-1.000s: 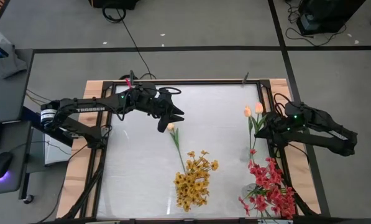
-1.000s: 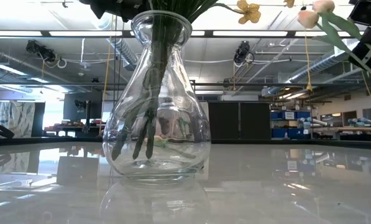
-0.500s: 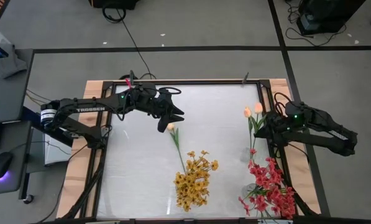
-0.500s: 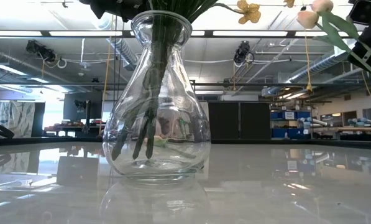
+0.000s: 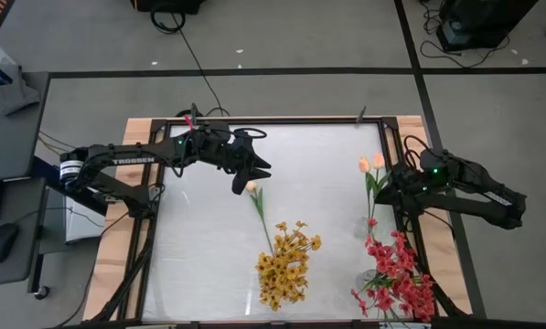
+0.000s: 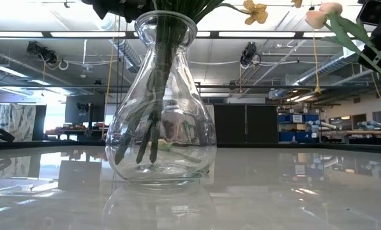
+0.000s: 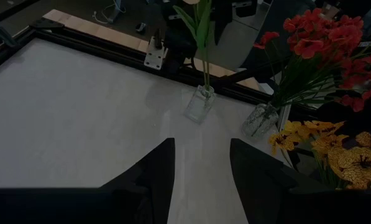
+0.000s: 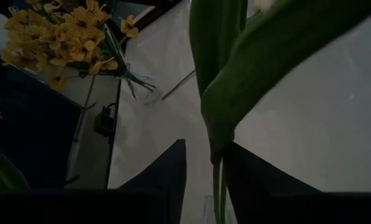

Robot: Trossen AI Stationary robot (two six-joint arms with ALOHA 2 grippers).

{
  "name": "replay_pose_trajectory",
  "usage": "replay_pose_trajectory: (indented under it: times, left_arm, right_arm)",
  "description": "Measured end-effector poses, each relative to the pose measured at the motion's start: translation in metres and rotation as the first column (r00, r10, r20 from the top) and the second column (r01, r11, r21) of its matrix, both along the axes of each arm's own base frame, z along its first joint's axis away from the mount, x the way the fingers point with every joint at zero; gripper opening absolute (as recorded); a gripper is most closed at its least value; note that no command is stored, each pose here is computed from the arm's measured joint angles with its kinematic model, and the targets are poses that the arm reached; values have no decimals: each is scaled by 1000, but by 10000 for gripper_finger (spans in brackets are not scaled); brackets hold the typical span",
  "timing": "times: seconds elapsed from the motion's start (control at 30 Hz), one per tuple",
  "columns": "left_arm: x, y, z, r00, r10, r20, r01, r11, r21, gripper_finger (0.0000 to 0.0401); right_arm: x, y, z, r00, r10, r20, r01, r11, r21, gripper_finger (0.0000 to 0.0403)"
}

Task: Sort flowers into vase by color
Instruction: Put the top light pink flower into the top transparent vase

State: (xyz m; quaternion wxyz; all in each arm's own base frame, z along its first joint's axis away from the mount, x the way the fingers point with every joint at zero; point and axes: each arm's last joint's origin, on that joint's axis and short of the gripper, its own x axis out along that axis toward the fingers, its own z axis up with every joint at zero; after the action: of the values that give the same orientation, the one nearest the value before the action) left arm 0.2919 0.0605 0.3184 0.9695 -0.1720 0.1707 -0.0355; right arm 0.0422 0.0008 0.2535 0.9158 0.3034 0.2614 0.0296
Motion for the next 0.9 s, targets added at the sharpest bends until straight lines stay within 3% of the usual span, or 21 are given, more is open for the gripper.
replay_pose_trajectory:
  times: [0.63, 0.9]
  left_arm:
    - [0, 0, 0, 1000, 0, 0, 0, 1000, 0, 160]
    - [0, 0, 0, 1000, 0, 0, 0, 1000, 0, 160]
  right_arm:
    - [-2, 1, -2, 1000, 1, -19, -1, 1000, 9, 219]
    - [-7, 2, -3, 999, -16, -28, 17, 999, 50, 239]
